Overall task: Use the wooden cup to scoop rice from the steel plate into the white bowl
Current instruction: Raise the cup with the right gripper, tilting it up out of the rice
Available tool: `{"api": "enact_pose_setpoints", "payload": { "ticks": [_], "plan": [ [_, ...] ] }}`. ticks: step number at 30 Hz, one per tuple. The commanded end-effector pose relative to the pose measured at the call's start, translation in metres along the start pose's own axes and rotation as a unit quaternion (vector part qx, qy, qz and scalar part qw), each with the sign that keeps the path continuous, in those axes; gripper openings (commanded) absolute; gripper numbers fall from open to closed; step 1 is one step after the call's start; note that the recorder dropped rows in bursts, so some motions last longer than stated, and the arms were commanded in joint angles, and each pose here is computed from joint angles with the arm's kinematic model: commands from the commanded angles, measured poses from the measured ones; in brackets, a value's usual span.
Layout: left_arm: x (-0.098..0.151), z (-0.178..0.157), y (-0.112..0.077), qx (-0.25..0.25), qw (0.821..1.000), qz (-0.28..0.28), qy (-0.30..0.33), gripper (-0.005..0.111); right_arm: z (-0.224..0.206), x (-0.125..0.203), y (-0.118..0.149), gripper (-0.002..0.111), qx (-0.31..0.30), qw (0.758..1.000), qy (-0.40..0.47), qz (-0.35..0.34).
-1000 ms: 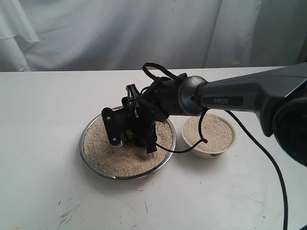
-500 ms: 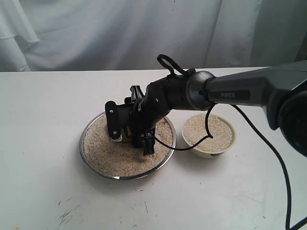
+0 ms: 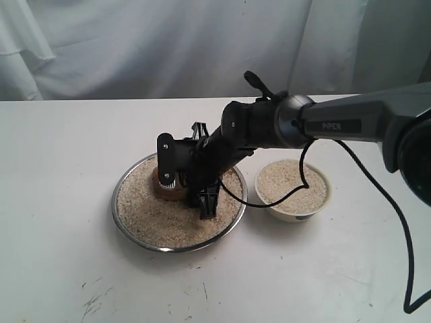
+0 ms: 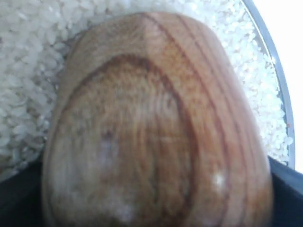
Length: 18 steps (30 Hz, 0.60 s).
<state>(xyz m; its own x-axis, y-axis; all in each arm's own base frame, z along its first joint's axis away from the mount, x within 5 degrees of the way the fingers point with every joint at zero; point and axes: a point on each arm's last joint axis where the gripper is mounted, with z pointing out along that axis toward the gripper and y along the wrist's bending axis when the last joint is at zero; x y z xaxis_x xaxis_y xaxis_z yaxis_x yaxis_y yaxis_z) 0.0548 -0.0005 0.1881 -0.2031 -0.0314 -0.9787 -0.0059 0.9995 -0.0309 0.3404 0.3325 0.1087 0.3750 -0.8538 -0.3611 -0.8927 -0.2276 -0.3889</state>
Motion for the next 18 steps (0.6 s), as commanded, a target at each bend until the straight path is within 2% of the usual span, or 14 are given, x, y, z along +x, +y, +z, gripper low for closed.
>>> {"api": "enact_pose_setpoints", "payload": {
  "ticks": [1,7,13,18],
  "plan": [
    [0.001,0.0,0.0,0.001,1.0,-0.002,-0.003,0.0,0.004,0.007,0.009,0.0,-0.048,0.998,-0.028,0.029],
    [0.001,0.0,0.0,0.001,1.0,-0.002,-0.003,0.0,0.001,0.017,0.002,0.0,-0.043,0.997,-0.04,0.043],
    [0.001,0.0,0.0,0.001,1.0,-0.002,-0.003,0.0,-0.008,0.013,-0.004,0.0,-0.032,0.997,-0.064,0.04],
    [0.001,0.0,0.0,0.001,1.0,-0.002,-0.003,0.0,-0.013,0.015,-0.009,0.0,-0.03,0.992,-0.102,0.074]
  ]
}}
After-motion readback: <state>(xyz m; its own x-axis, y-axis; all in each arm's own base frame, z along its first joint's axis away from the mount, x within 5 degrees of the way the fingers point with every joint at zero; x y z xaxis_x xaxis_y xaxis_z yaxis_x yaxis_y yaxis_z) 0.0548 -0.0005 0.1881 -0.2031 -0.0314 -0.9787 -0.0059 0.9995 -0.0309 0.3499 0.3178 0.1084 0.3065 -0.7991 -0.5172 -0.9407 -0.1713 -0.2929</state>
